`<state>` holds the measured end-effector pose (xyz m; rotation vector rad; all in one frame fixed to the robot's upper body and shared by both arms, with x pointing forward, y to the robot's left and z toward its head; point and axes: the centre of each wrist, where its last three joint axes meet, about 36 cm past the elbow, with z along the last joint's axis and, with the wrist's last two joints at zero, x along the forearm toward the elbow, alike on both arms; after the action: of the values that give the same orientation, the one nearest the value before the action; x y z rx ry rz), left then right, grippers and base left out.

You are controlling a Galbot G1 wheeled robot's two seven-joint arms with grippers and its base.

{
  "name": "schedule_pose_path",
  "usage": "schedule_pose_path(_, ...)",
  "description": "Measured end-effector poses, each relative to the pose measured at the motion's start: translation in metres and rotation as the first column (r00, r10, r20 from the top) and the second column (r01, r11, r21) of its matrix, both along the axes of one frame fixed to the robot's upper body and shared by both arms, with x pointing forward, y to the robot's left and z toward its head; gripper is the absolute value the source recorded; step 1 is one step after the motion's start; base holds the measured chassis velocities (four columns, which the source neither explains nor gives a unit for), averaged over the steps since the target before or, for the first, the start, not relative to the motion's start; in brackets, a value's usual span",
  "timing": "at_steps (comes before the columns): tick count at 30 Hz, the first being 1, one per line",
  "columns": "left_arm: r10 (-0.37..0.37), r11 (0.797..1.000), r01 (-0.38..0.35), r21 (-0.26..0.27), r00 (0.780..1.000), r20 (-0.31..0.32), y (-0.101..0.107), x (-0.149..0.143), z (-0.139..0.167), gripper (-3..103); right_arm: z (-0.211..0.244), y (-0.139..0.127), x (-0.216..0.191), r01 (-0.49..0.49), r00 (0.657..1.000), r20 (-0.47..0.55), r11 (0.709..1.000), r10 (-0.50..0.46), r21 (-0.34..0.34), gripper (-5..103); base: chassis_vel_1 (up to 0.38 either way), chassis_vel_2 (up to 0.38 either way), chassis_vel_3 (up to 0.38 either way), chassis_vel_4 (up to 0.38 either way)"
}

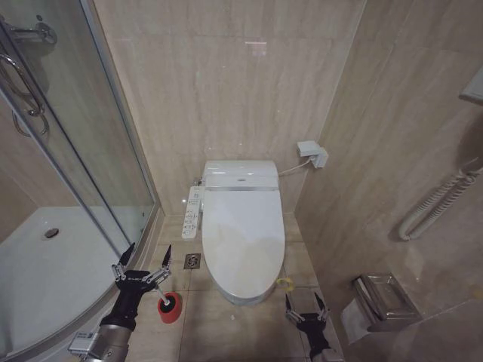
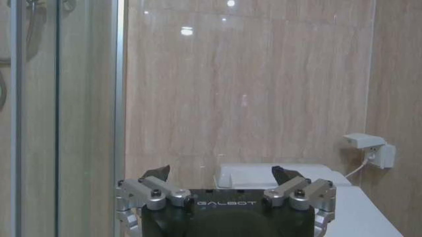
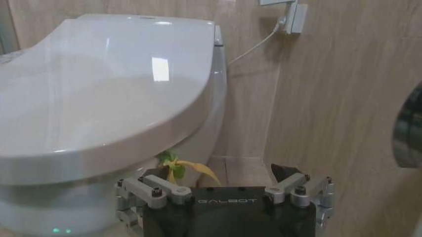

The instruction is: Open the toilet lid, clean the toilet bowl with a toilet brush, close the toilet lid, and flush.

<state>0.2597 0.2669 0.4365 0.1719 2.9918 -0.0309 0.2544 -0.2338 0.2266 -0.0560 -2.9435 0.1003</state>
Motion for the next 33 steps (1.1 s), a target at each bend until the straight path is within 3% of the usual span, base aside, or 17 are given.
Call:
schedule_pose_path(6,0.0,1.0,0.0,0.0,1.0,0.0,0.0,0.0,0.0,100,-0.012,-0.009,0.032,-0.01,1.0,-0.002,1.0,0.01,-0.018,100,0.0,0.0,0.0,0.0)
schedule_pose_path(11,0.0,1.0,0.0,0.0,1.0,0.0,0.0,0.0,0.0,100,-0.027,-0.021,0.043,-0.033,0.999,-0.003,0.996,0.033,-0.088,100,0.0,0.0,0.0,0.0)
schedule_pose_path(33,0.0,1.0,0.0,0.0,1.0,0.0,0.0,0.0,0.0,100,-0.056,-0.039,0.08,-0.006,1.0,-0.019,0.993,0.004,-0.12,100,0.0,0.0,0.0,0.0)
